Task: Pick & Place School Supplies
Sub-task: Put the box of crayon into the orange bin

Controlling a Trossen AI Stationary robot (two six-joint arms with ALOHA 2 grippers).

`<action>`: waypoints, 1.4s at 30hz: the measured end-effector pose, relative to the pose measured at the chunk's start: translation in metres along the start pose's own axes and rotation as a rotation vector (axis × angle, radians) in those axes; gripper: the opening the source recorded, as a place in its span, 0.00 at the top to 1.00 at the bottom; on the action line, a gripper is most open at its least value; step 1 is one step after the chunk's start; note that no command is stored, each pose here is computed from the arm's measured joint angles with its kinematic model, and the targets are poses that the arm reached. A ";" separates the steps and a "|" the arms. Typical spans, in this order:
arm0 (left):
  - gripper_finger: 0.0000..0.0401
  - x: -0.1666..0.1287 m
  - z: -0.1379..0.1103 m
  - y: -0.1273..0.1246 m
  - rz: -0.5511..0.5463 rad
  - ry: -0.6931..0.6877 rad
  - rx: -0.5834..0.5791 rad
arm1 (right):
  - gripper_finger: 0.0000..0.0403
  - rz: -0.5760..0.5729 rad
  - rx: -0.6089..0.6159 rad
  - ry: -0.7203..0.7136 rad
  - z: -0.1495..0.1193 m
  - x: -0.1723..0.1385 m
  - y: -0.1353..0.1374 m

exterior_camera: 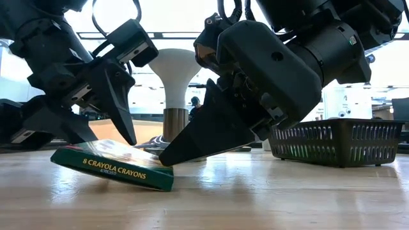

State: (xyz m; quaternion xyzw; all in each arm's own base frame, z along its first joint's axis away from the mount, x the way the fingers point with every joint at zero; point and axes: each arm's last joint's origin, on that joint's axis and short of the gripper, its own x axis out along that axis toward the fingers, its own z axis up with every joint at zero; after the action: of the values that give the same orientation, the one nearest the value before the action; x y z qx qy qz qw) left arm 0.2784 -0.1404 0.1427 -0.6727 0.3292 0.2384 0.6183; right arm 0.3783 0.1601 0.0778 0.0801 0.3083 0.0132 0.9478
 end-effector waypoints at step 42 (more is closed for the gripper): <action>0.88 -0.004 0.000 -0.003 -0.020 -0.006 0.072 | 0.83 -0.134 -0.100 -0.128 0.072 -0.093 0.018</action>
State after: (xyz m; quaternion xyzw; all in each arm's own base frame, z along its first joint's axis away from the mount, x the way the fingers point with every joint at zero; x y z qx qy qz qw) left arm 0.2782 -0.1398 0.1477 -0.6526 0.3289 0.2226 0.6453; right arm 0.3458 0.1606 0.1925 0.0127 0.2508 -0.0399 0.9671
